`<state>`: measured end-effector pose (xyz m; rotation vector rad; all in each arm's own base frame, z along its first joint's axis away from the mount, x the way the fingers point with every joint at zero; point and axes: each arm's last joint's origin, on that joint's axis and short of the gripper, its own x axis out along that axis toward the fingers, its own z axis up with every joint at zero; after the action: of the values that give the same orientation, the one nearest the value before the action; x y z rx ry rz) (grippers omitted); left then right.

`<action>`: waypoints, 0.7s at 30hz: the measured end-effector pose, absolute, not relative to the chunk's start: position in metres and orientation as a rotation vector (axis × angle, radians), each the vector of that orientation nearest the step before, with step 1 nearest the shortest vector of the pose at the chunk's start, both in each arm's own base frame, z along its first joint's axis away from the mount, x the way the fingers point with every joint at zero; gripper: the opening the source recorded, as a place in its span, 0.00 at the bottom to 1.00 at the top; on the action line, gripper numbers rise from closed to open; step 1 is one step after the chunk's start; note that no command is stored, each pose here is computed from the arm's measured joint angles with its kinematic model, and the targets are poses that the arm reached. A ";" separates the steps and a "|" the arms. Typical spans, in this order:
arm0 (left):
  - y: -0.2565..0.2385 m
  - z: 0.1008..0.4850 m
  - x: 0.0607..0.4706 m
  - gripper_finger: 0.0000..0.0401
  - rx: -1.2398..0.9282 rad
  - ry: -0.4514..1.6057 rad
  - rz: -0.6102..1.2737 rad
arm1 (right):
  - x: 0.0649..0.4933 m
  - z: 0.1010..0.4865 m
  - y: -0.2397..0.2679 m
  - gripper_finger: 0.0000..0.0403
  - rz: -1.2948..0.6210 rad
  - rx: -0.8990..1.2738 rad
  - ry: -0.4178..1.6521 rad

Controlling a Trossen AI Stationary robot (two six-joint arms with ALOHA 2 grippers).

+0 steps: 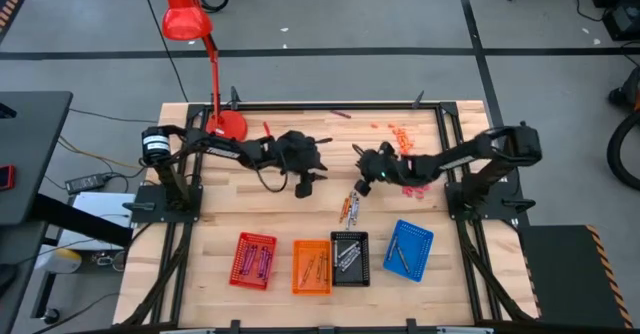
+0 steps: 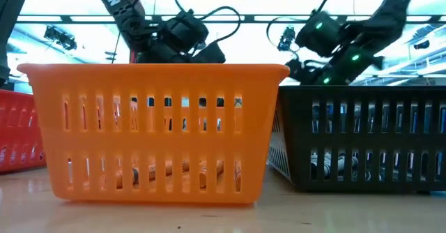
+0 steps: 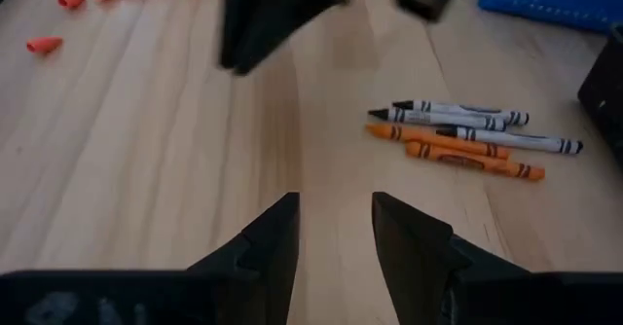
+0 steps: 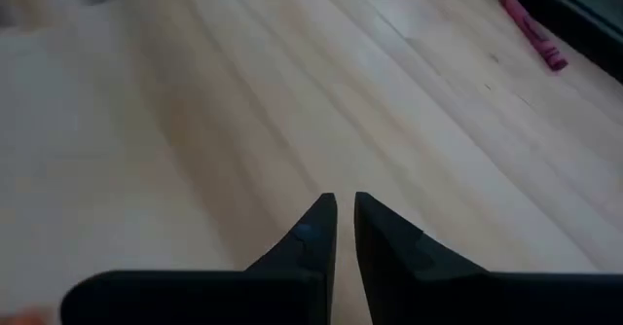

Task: Sort crayons
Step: Put the violet crayon into the red bin

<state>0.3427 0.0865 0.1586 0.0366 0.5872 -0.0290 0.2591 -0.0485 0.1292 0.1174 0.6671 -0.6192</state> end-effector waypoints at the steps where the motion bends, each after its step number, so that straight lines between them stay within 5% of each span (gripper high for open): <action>1: 0.084 0.154 0.340 0.35 0.035 0.579 -0.030 | 0.261 0.128 -0.056 0.11 -0.628 0.127 0.671; 21: 0.078 0.127 0.317 0.35 -0.024 0.630 -0.019 | 0.321 0.141 -0.212 0.11 -0.782 0.293 0.715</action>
<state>0.3171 0.0785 0.1268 -0.0241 0.6303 -0.0190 0.3209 -0.2123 0.1411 0.2932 0.7147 -0.7815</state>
